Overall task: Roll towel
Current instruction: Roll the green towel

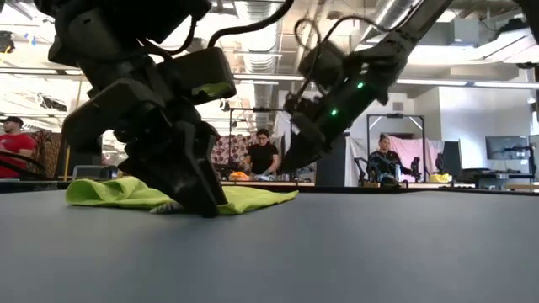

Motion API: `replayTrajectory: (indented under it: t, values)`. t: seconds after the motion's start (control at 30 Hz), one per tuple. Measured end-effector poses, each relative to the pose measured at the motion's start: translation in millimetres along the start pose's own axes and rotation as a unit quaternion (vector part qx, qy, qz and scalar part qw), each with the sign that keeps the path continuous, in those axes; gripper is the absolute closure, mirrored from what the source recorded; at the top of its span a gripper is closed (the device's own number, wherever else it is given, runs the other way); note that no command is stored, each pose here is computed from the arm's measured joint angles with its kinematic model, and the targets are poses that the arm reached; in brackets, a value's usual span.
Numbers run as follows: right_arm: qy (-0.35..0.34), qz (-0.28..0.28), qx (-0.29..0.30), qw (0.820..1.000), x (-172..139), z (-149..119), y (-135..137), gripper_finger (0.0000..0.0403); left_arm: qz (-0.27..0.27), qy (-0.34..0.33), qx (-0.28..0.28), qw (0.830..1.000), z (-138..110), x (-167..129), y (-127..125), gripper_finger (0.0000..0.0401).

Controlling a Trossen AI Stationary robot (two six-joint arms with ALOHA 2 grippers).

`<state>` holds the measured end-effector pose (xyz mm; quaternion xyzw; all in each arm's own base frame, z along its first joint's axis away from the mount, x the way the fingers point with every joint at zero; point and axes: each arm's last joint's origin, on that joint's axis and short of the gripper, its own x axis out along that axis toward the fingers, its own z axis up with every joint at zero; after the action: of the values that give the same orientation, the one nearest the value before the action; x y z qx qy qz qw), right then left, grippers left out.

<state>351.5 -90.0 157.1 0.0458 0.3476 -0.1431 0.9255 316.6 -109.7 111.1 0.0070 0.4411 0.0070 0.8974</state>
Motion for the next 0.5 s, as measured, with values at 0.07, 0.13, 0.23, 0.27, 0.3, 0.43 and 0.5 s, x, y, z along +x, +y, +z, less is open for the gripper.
replayTrajectory:
  t: [0.07,0.13,0.23,0.27,0.3,0.43,0.5]
  values:
    - [0.023,-0.010,0.003,1.000,8,-2,-5,0.0240,0.000,0.001,-0.012,1.000,-1,0,-1,0.0256]
    - [0.048,-0.026,0.006,0.998,17,-6,-10,0.0242,0.004,0.001,-0.016,1.000,-1,0,-3,0.0265]
    - [0.065,-0.032,0.007,0.997,24,-12,-12,0.0247,0.007,0.000,-0.017,1.000,-3,-1,-6,0.0289]
    - [0.064,-0.032,0.007,0.997,25,-12,-12,0.0249,0.006,0.001,-0.020,1.000,-3,-1,-7,0.0300]
    - [0.069,-0.032,0.008,0.997,25,-13,-12,0.0252,0.006,0.003,-0.026,1.000,-4,-1,-7,0.0314]
    - [0.081,-0.038,0.024,0.996,27,-18,-8,0.0281,0.009,0.010,-0.051,0.999,-6,-2,-8,0.0379]
    - [0.092,-0.038,0.034,0.994,27,-20,-5,0.0314,0.011,0.011,-0.064,0.998,-6,-1,-7,0.0394]
